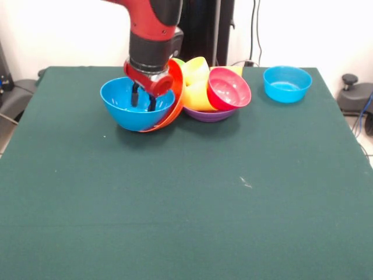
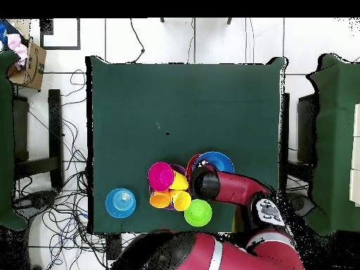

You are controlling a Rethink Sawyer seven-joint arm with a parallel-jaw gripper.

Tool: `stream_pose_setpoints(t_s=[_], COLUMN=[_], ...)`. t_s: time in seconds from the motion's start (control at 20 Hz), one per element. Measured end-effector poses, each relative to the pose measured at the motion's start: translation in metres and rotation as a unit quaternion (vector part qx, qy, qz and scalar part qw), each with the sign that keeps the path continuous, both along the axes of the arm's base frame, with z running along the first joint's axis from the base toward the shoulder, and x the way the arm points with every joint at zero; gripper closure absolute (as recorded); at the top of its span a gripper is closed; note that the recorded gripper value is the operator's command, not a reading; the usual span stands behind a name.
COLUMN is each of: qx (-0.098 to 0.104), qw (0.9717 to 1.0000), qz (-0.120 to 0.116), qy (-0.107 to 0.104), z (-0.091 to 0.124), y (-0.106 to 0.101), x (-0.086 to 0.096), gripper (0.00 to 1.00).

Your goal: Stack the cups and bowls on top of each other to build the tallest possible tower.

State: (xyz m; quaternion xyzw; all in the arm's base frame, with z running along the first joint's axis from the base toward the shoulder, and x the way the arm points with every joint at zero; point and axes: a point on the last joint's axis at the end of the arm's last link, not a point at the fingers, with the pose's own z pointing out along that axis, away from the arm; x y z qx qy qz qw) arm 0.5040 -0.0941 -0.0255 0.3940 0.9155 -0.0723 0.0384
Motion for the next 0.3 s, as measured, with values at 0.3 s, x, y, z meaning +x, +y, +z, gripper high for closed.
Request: stream_pose_setpoints(t_s=[0.3], qx=[-0.008], qw=[0.9999], qz=[0.009], qy=[-0.007], z=[-0.018], y=[-0.008], x=[0.007], gripper=[0.0])
